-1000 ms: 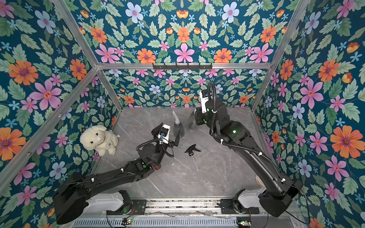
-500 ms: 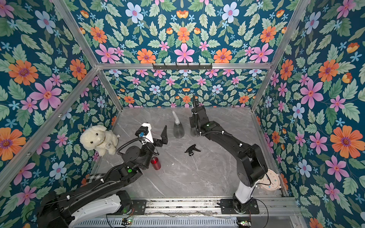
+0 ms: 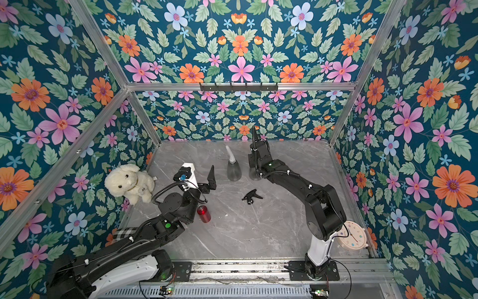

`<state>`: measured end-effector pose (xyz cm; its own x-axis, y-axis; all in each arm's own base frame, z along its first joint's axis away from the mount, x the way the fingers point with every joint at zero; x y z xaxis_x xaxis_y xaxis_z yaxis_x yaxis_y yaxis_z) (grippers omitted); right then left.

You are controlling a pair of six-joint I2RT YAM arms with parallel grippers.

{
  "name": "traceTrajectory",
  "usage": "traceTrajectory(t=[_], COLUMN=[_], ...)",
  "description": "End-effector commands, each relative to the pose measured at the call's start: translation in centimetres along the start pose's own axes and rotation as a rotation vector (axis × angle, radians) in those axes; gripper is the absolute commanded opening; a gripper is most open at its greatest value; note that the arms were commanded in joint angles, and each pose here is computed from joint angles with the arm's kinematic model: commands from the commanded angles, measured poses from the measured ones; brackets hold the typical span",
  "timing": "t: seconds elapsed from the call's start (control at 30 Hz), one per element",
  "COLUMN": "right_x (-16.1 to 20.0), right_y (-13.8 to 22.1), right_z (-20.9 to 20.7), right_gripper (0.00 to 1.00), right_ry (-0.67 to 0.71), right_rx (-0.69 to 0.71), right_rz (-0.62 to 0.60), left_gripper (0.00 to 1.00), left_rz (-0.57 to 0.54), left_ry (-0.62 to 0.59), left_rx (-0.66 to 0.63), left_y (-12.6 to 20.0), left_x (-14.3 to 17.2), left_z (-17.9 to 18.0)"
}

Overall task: Attach spray nozzles to spray bottles
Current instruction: Place the spray bottle at the center of the board, then pick up the spray bottle from the center of the board.

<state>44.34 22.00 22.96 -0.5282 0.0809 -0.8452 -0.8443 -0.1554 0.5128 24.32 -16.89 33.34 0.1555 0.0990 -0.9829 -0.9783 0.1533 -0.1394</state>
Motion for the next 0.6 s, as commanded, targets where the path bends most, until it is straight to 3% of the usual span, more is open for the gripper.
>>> traceTrajectory(t=[0.0, 0.13, 0.33, 0.47, 0.57], right_x=[-0.7, -2.2, -5.0, -3.5, -0.4], right_y=[0.5, 2.1, 7.5, 11.6, 14.1], right_z=[0.0, 0.1, 0.3, 3.1, 7.3], right_gripper=[0.36, 0.49, 0.55, 0.59, 0.60], right_ry=[-0.023, -0.039, -0.113, -0.117, -0.052], right_rx=[-0.002, -0.022, -0.113, -0.277, -0.460], right_rz=[-0.016, -0.055, -0.135, -0.096, 0.006], left_gripper=[1.00, 1.00, 1.00, 0.99, 1.00], left_rz=[-0.001, -0.006, 0.015, 0.048, 0.059], left_ry=[0.001, 0.005, 0.001, 0.011, 0.028], left_rx=[-0.024, -0.029, -0.067, -0.174, -0.226], left_y=[0.0, 0.1, 0.0, 0.1, 0.6], left_x=[-0.2, -0.5, -0.6, -0.8, -1.3], left_z=[0.5, 0.6, 1.1, 2.7, 3.8])
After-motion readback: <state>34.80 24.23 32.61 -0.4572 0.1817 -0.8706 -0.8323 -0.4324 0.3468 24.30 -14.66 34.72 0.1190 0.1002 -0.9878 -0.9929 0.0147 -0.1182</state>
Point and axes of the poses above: each gripper's point midway between its finger pads, its own y axis back along the fingers, its own z axis along the line the jaws close on, x = y × z, the point moved 4 cm from there along y, back along the fingers, and after that the axes turned 10 degrees about -y, right-handed, at the moved point
